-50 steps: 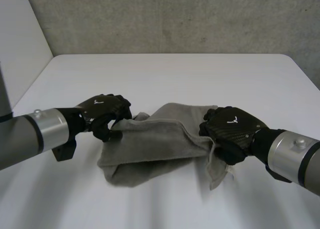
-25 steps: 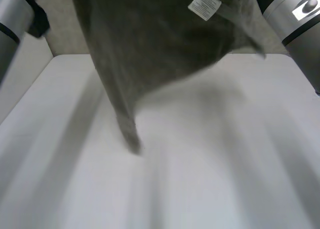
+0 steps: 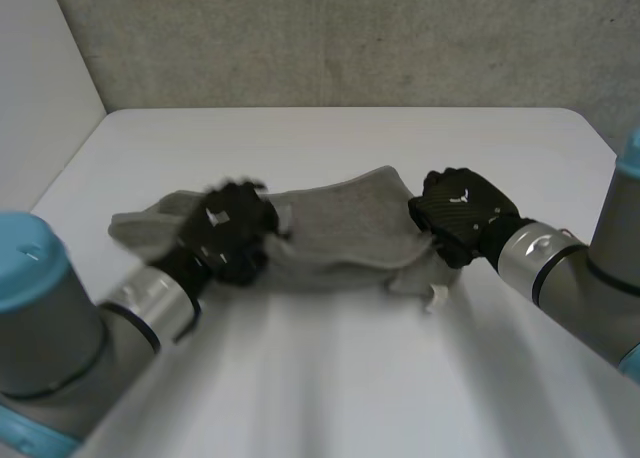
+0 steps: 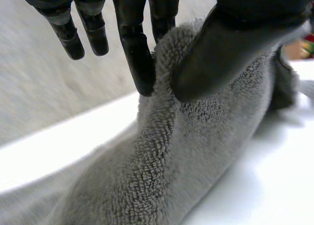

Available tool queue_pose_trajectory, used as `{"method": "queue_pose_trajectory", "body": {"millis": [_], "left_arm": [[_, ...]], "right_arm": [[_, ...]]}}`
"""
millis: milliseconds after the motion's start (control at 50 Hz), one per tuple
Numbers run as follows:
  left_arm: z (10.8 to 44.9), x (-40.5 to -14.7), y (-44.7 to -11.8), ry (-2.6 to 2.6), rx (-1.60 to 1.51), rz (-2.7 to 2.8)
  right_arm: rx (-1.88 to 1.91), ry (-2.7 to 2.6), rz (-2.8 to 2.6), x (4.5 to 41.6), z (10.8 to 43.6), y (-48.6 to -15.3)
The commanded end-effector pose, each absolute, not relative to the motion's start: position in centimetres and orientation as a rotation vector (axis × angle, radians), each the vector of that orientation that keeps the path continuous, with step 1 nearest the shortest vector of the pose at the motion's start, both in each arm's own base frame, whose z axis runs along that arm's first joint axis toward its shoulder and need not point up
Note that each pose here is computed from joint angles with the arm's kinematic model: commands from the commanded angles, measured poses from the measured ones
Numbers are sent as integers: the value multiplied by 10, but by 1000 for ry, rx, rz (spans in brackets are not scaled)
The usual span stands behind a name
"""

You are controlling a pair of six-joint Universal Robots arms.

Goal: Fold the towel.

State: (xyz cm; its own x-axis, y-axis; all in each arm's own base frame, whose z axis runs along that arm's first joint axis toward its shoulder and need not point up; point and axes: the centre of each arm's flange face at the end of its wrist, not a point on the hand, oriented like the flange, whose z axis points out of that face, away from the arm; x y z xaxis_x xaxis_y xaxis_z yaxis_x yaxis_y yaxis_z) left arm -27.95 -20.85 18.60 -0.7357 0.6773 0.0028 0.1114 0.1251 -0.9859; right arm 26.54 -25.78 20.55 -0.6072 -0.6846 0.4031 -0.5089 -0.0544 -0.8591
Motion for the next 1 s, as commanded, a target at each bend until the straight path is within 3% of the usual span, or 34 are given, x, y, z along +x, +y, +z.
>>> {"method": "queue_pose_trajectory", "body": {"millis": [20,260,360,480,600,1000], "left_arm": [[161,-290,-181,-2031,-890,1510],[197,-288,-186,-2032,-865,1604],[210,-281,-202,-2026,-869,1688],[225,-286,-217,-1885,-1042,1723],[209,-288,-233,-1796,-1214,1577],[166,-301,-270,-1818,-1415,1427]], "right_arm": [[-1326,2057,-1775,266,197,-254],[-1319,2115,-1747,263,194,-234],[-1289,2154,-1768,256,198,-225],[-1148,2194,-1696,249,194,-208],[-1214,2125,-1667,251,192,-186],[-1357,2193,-1667,240,167,-180]]}}
